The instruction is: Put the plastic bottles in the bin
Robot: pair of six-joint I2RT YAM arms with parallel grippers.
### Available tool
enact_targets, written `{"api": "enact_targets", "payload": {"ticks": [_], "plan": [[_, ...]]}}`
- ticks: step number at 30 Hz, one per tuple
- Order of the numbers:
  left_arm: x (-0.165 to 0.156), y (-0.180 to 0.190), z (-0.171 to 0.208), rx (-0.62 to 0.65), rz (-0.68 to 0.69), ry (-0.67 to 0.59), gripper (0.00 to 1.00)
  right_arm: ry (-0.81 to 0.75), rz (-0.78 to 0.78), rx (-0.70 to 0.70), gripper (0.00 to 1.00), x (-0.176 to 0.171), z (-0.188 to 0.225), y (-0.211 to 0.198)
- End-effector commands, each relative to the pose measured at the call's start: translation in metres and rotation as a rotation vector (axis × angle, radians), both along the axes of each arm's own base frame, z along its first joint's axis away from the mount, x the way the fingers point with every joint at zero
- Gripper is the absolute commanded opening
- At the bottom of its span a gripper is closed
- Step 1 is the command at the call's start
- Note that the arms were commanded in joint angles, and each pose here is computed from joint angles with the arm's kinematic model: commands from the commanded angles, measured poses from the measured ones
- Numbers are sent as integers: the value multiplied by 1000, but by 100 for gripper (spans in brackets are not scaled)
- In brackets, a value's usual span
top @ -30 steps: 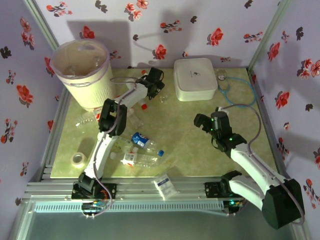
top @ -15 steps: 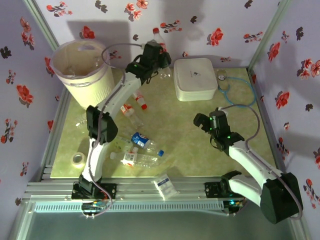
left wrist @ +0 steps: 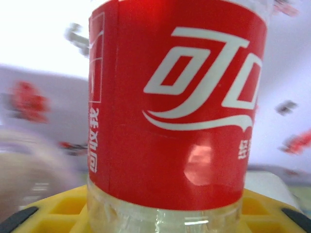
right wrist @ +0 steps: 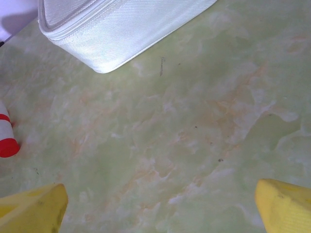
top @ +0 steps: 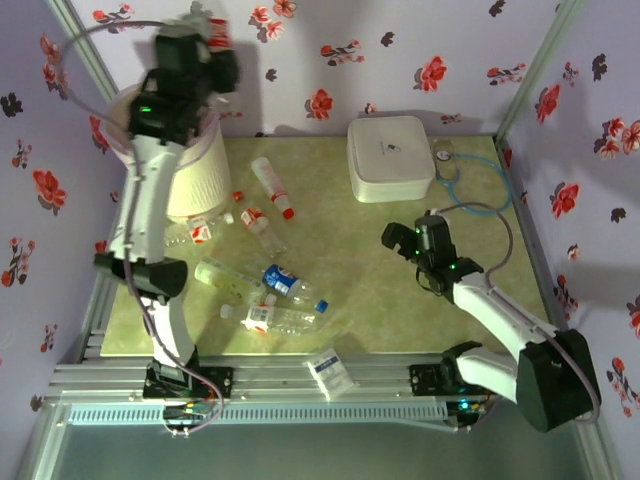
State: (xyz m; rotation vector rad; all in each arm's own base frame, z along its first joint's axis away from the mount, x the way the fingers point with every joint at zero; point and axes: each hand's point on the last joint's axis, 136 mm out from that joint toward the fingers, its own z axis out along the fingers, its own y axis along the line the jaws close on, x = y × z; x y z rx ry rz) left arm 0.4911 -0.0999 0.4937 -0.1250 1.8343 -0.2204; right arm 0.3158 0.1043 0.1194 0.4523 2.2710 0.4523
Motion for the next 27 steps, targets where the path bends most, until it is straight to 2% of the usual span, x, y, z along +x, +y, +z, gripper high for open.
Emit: {"api": "enact_targets", "payload": {"ticks": [1,5,9,13,20,24,27], "plan": [[-22,67,-2,131,91,65,0,-49,37,14,99,15,18,9],[-18,114,-45,204,119,220,0,-48,52,15,99,21,17,14],[-7,132,-90,281,109,344,0,-37,60,18,99,22,12,16],[9,146,-132,282,120,427,0,-30,60,10,99,21,8,15],[19,140,-212,276,34,580,0,-25,49,-29,99,15,2,7],[19,138,-244,282,9,616,0,-20,49,-39,99,14,-1,6],[18,139,-256,278,6,637,9,-21,53,-37,99,14,1,7]]}}
